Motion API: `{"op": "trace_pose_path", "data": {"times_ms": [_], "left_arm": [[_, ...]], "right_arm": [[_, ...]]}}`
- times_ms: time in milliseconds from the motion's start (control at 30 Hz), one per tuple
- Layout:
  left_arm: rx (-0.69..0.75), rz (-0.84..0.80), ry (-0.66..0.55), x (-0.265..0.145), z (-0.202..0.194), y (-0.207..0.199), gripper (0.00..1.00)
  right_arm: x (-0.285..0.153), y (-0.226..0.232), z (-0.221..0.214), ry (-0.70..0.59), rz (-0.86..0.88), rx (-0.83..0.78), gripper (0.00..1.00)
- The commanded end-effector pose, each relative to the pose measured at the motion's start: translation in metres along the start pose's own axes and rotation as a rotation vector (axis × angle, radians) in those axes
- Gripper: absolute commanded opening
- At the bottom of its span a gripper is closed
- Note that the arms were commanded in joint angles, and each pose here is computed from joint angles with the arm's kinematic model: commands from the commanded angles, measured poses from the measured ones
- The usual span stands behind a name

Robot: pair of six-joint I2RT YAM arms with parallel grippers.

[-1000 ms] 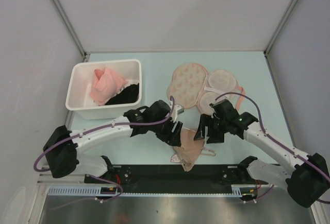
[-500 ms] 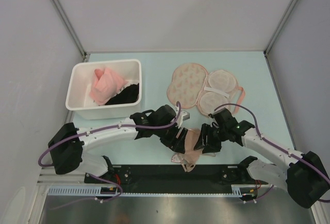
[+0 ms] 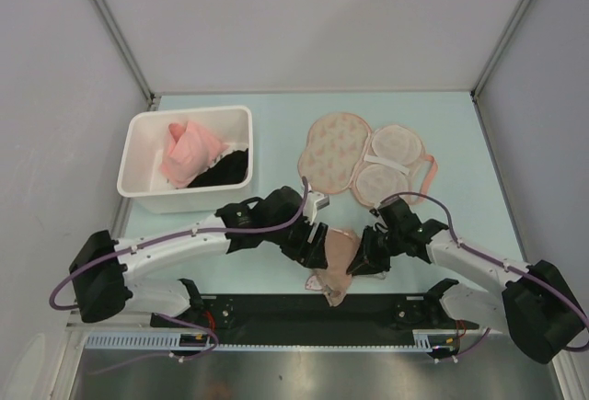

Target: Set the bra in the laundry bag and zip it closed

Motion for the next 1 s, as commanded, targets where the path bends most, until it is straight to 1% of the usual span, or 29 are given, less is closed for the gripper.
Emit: {"op": "trace_pose_path", "data": {"times_ms": [0, 33, 100, 133, 167, 200, 233, 267, 300, 333, 367, 400, 467, 500, 533, 567, 633, 667, 700, 767, 800, 833, 867, 900, 933, 967], "left_arm": [[-0.014, 0.025, -0.072, -0.017, 0.008, 0.0, 0.69], [-0.015, 0.033, -0.076, -0.019, 0.008, 0.0, 0.69], [-0.024, 0.062, -0.099, -0.029, 0.011, 0.004, 0.69], [-0.034, 0.073, -0.115, -0.034, 0.013, 0.006, 0.7], [-0.061, 0.105, -0.125, -0.039, 0.015, 0.014, 0.7], [-0.072, 0.106, -0.17, -0.052, 0.023, 0.014, 0.69], [-0.093, 0.112, -0.2, -0.06, 0.028, 0.015, 0.7], [-0.112, 0.127, -0.238, -0.07, 0.035, 0.021, 0.69], [-0.106, 0.134, -0.314, -0.09, 0.048, 0.018, 0.7], [-0.116, 0.149, -0.355, -0.102, 0.055, 0.019, 0.7], [-0.131, 0.18, -0.385, -0.115, 0.059, 0.024, 0.7], [-0.121, 0.213, -0.472, -0.14, 0.074, 0.022, 0.71], [-0.118, 0.26, -0.523, -0.163, 0.081, 0.023, 0.73], [-0.111, 0.282, -0.575, -0.18, 0.09, 0.021, 0.73], [-0.1, 0.288, -0.598, -0.192, 0.091, 0.017, 0.73], [-0.09, 0.28, -0.628, -0.203, 0.096, 0.012, 0.73], [-0.086, 0.311, -0.682, -0.217, 0.1, 0.013, 0.75], [-0.083, 0.312, -0.695, -0.22, 0.101, 0.012, 0.76], [-0.081, 0.316, -0.7, -0.222, 0.102, 0.012, 0.76], [-0.075, 0.314, -0.687, -0.218, 0.101, 0.013, 0.77], [-0.07, 0.309, -0.677, -0.215, 0.101, 0.013, 0.78], [-0.063, 0.288, -0.661, -0.21, 0.101, 0.011, 0.78], [-0.066, 0.277, -0.627, -0.2, 0.1, 0.012, 0.79], [-0.063, 0.268, -0.603, -0.194, 0.099, 0.013, 0.79], [-0.062, 0.254, -0.581, -0.186, 0.098, 0.013, 0.79], [-0.067, 0.228, -0.515, -0.167, 0.095, 0.015, 0.79]], "right_arm": [[-0.001, 0.022, -0.002, 0.039, 0.057, 0.034, 0.03], [-0.007, 0.039, 0.0, 0.039, 0.086, 0.031, 0.0], [-0.018, 0.062, 0.001, 0.045, 0.122, 0.019, 0.0], [-0.032, 0.093, 0.007, 0.021, 0.176, -0.019, 0.0], [-0.041, 0.111, 0.009, 0.011, 0.204, -0.052, 0.0], [-0.043, 0.123, 0.014, 0.022, 0.199, -0.053, 0.0], [-0.063, 0.163, 0.018, 0.0, 0.268, -0.113, 0.0], [-0.068, 0.176, 0.015, 0.035, 0.276, -0.137, 0.0], [-0.066, 0.189, 0.017, 0.06, 0.268, -0.147, 0.0], [-0.072, 0.207, 0.011, 0.082, 0.281, -0.188, 0.0], [-0.091, 0.232, 0.004, 0.078, 0.308, -0.253, 0.0], [-0.097, 0.243, -0.002, 0.093, 0.315, -0.277, 0.0], [-0.109, 0.251, -0.018, 0.15, 0.335, -0.277, 0.0], [-0.113, 0.249, -0.024, 0.166, 0.343, -0.273, 0.0], [-0.124, 0.246, -0.035, 0.181, 0.366, -0.283, 0.0], [-0.119, 0.228, -0.04, 0.206, 0.333, -0.252, 0.0], [-0.124, 0.202, -0.051, 0.234, 0.314, -0.252, 0.0], [-0.122, 0.183, -0.05, 0.241, 0.271, -0.212, 0.0], [-0.107, 0.15, -0.045, 0.253, 0.208, -0.181, 0.0], [-0.098, 0.113, -0.032, 0.195, 0.133, -0.154, 0.0], [-0.089, 0.082, -0.014, 0.158, 0.079, -0.108, 0.0], [-0.085, 0.065, -0.004, 0.126, 0.04, -0.084, 0.0], [-0.079, 0.053, 0.009, 0.096, 0.032, -0.054, 0.0], [-0.074, 0.035, 0.023, 0.058, 0.012, 0.011, 0.0], [-0.068, 0.026, 0.042, -0.017, -0.016, 0.006, 0.0], [-0.061, 0.015, 0.051, -0.035, -0.058, 0.031, 0.0]]}}
Point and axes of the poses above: each gripper's point midway between its finger pads, its own x axis out along the fingers, its own y axis along the line the jaws close on, z = x × y, the point moved 1 cm from there along -x, back along the fingers, and after that the axes turned 11 degrees about x, right-handed, at the moved point
